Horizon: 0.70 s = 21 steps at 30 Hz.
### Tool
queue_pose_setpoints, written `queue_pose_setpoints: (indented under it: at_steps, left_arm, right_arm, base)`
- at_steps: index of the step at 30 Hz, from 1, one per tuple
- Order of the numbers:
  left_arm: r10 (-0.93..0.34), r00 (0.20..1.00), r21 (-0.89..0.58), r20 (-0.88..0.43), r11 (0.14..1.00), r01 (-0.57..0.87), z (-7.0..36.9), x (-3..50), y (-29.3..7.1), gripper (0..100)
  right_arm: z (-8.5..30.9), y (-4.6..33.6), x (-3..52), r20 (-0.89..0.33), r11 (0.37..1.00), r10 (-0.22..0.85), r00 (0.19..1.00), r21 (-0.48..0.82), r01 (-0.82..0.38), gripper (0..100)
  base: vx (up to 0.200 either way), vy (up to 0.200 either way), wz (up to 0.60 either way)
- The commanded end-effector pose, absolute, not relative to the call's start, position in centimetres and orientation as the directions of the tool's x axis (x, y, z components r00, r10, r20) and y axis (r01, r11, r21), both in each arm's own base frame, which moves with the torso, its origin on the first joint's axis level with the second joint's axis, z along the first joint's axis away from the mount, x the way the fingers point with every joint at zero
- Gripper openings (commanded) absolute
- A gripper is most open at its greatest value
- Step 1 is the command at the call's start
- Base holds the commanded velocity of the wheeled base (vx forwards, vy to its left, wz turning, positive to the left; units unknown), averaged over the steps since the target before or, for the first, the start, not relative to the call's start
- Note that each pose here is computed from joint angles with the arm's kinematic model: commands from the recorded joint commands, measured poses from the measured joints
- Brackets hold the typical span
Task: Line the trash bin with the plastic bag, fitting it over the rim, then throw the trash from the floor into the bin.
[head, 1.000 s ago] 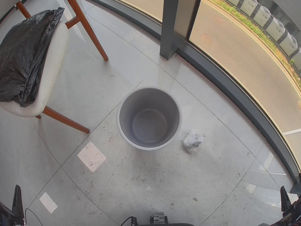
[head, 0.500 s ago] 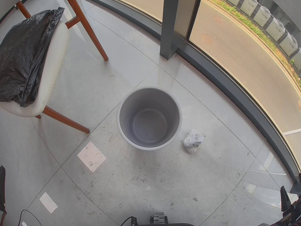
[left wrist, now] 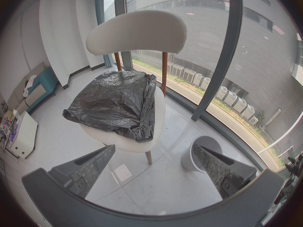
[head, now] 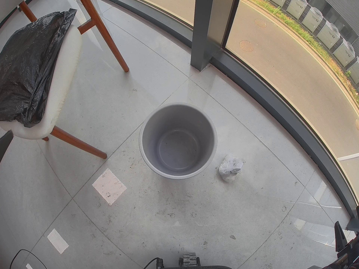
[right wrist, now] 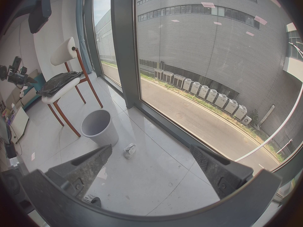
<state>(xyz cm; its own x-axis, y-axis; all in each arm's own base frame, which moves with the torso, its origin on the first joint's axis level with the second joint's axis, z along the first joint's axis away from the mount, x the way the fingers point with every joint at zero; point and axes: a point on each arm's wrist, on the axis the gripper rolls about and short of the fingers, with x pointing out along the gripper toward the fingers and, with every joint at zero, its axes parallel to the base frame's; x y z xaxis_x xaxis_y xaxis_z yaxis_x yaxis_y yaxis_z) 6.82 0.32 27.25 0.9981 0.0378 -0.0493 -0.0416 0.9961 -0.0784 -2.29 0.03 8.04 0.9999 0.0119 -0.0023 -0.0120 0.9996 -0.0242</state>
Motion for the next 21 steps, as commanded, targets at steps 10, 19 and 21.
queue_pose_setpoints:
  at_steps: [10,19,21]
  left_arm:
    - [-0.083,0.992,0.045,-0.094,0.995,0.088,30.1,16.8,1.8,100]
    - [-0.096,0.989,0.150,-0.112,0.982,0.112,30.6,20.5,2.2,100]
    - [-0.096,0.989,0.150,-0.112,0.982,0.112,30.6,20.5,2.2,100]
  right_arm:
    - [7.5,0.0,-2.3,-0.003,1.000,0.012,1.000,-0.026,-0.012,100]
    - [7.5,0.0,-2.3,-0.003,1.000,0.012,1.000,-0.024,-0.012,100]
    - [7.5,0.0,-2.3,-0.003,1.000,0.012,1.000,-0.024,-0.012,100]
  base:
    - [0.000,0.000,0.00]
    - [0.000,0.000,0.00]
    - [0.000,0.000,0.00]
